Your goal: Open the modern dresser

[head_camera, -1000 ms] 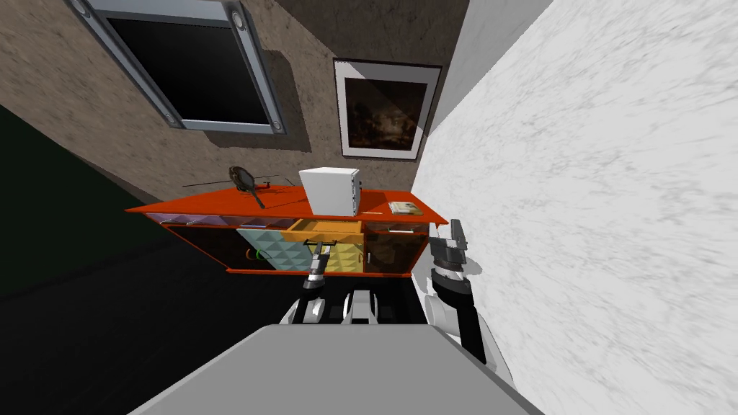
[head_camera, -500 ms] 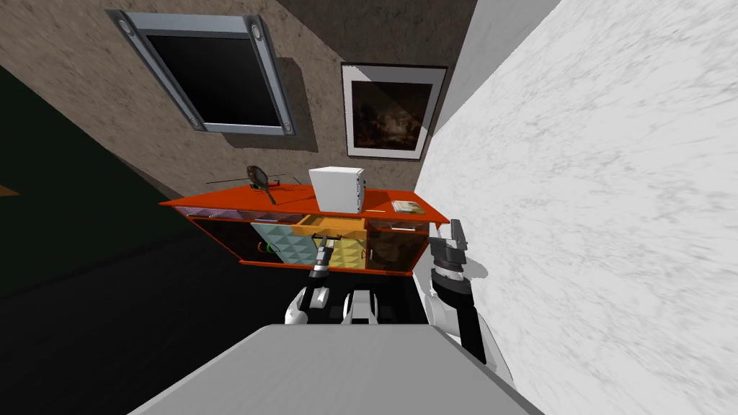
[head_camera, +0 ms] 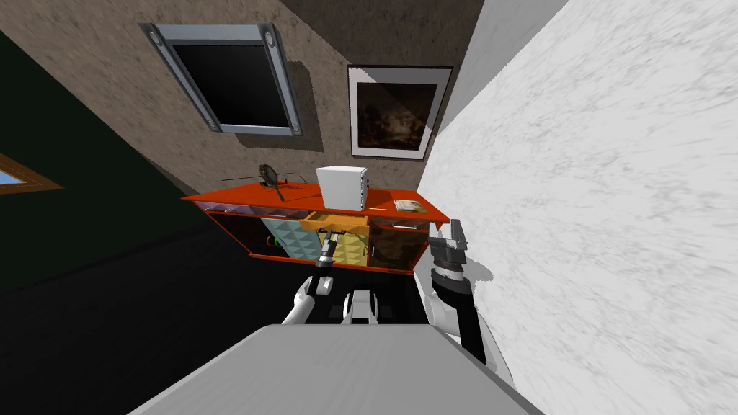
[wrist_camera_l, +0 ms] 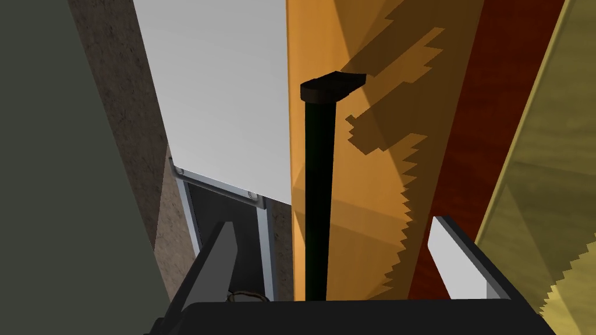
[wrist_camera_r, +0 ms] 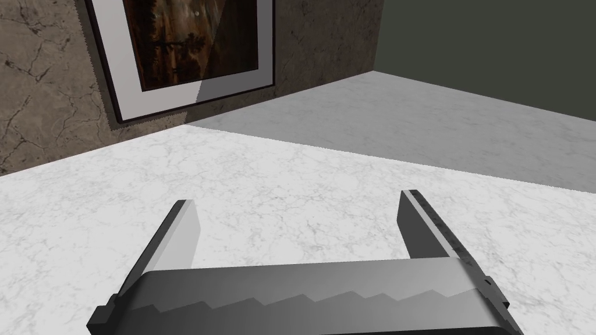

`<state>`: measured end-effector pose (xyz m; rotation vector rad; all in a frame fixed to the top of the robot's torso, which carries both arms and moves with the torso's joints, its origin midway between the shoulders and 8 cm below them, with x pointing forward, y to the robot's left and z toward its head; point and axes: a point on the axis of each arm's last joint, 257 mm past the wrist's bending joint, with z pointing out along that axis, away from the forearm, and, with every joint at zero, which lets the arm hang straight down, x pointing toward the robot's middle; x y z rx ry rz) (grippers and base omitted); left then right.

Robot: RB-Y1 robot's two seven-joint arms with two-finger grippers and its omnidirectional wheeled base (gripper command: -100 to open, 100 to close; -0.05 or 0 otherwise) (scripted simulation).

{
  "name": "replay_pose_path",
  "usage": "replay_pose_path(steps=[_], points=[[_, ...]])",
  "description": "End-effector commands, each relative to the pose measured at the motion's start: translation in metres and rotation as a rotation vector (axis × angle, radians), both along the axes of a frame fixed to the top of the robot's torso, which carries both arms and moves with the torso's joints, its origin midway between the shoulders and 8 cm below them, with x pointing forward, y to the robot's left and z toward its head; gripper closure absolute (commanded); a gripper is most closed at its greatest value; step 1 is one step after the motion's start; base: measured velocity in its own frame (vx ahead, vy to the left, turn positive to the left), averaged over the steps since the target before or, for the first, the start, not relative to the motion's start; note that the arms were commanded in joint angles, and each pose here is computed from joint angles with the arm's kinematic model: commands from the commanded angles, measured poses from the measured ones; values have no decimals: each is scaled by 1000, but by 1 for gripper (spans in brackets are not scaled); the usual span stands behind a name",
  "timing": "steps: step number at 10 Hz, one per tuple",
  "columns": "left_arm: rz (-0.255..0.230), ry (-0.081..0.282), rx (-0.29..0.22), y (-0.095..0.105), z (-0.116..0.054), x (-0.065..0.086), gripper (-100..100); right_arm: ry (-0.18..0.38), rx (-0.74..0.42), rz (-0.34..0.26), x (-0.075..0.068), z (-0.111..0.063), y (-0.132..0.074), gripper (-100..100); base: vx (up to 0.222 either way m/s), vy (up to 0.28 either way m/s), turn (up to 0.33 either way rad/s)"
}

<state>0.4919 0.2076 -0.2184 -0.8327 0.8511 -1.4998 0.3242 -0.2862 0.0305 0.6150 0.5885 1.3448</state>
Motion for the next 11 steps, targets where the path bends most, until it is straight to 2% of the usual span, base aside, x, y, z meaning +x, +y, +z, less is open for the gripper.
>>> replay_pose_path(steps=[1,2,4,5,7,8,10,11], points=[[-22,-30,-2,-11,19,19,-100,0,0,0,0,0,0,0,-45,-3,11],[-23,18,-5,-11,3,28,-100,0,0,0,0,0,0,0,-65,-2,102],[-41,-30,-4,-20,29,41,-100,0,0,0,0,0,0,0,-61,3,42],[-38,20,-8,-19,13,48,-100,0,0,0,0,0,0,0,-85,6,98],[-59,-29,-6,-31,40,63,-100,0,0,0,0,0,0,0,-68,-6,26],[-57,30,-10,-30,20,70,-100,0,0,0,0,0,0,0,-68,0,126],[-69,-2,-9,-37,38,78,-100,0,0,0,0,0,0,0,-63,8,35],[-79,-28,-8,-42,53,84,-100,0,0,0,0,0,0,0,-12,7,-17]])
